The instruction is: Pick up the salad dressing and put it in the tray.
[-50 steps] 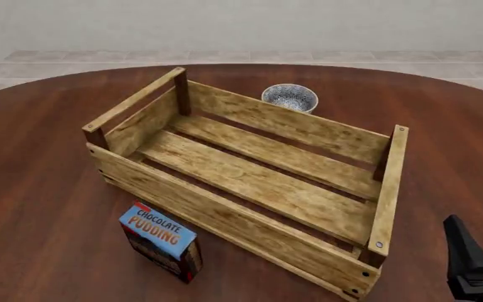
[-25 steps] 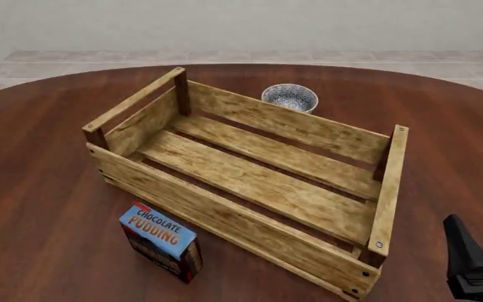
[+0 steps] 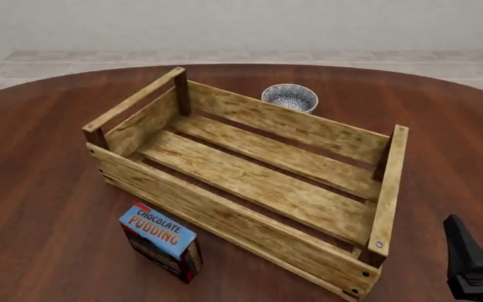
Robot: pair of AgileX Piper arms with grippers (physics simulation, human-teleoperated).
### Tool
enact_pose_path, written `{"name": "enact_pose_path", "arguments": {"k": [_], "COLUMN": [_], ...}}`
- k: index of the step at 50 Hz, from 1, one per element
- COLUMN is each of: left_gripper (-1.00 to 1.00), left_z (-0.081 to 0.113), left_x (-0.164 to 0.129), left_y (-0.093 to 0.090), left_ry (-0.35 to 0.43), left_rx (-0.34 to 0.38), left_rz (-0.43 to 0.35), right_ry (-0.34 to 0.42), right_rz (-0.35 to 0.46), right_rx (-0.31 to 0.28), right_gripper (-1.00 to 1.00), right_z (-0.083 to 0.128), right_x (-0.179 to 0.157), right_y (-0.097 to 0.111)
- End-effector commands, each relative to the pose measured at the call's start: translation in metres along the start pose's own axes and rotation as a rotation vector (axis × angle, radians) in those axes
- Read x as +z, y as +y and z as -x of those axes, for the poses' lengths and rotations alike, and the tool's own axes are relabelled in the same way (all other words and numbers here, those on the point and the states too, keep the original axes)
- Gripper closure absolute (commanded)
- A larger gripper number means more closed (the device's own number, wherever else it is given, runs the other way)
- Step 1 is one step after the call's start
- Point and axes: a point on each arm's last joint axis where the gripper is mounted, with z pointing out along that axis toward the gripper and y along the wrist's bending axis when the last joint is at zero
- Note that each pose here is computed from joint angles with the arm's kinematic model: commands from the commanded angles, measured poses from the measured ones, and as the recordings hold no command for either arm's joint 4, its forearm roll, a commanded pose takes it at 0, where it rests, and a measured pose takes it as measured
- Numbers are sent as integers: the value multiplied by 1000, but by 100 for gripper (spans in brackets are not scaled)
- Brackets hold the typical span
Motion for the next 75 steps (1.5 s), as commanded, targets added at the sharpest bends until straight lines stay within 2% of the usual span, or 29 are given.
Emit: {"name": "enact_pose_path", "arguments": {"k": [1,11,17,37,54,75], "left_gripper": [-100,-100,-100,-100,-100,-100], "left_z": [-19,-27,-33,-66,-81,-108], "left_x": [25,34,51,96,115,146], "left_y": [-10,-13,-15,-28,-31,-38], "left_ry": [62,88,116,209,244,316], "left_rx": [-37,-50,-56,-70,-66,-59], "left_rz": [5,2,11,4,15,11], "right_ry": [0,0,0,0,0,0], "right_rz": [0,0,0,0,0,0], "right_rx": [0,0,0,0,0,0], "right_gripper": [-100,-100,-100,-100,-100,-100], "right_z": [0,0,0,0,0,0], "right_x": [0,0,0,0,0,0], "right_y": [0,0,0,0,0,0]}}
